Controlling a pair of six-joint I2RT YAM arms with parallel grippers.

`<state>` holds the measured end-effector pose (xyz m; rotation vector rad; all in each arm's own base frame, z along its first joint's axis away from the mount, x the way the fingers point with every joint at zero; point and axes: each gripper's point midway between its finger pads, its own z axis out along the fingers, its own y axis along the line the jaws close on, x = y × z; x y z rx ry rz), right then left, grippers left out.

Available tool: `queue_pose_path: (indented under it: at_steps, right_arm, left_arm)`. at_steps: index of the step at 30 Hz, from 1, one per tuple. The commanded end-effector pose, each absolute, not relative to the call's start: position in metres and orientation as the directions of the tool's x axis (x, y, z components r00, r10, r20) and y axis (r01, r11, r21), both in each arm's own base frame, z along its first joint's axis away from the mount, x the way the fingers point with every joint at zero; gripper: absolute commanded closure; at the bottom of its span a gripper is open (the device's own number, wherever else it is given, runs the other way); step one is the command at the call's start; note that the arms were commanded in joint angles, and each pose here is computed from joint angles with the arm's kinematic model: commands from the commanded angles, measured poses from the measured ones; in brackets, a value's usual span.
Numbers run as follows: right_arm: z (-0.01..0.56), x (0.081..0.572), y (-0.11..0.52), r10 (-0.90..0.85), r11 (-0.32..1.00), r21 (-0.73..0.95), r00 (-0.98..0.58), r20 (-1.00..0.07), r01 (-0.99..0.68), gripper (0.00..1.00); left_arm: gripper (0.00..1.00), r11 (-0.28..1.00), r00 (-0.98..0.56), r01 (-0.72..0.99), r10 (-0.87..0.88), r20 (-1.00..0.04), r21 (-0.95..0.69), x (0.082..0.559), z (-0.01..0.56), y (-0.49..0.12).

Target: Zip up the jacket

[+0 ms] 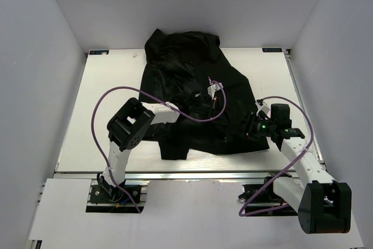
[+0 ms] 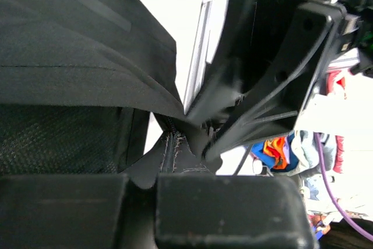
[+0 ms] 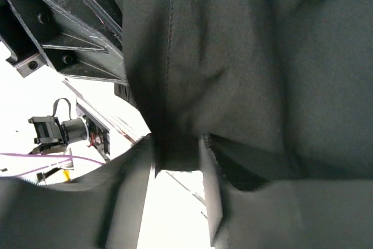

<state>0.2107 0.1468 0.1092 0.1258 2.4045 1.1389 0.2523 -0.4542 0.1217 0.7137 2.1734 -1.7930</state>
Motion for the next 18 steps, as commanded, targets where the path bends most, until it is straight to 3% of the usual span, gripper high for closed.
queue_pose_path:
  at_steps: [1, 9, 18]
  right_arm:
    - [0.117, 0.215, 0.154, 0.238, 0.622, 0.758, -0.874, -0.424, -0.198, 0.53]
    - [0.116, 0.216, 0.168, 0.191, 0.608, 0.76, -0.887, -0.42, -0.229, 0.4]
    - [0.114, 0.229, 0.167, 0.217, 0.661, 0.725, -0.875, -0.432, -0.194, 0.45]
  left_arm:
    - [1.0, 0.019, -0.812, 0.567, 0.181, -0.554, -0.824, 0.248, 0.173, -0.456]
    - [1.0, 0.002, -0.811, 0.567, 0.174, -0.558, -0.824, 0.247, 0.184, -0.458]
    - [1.0, -0.01, -0.809, 0.572, 0.159, -0.566, -0.82, 0.244, 0.196, -0.454]
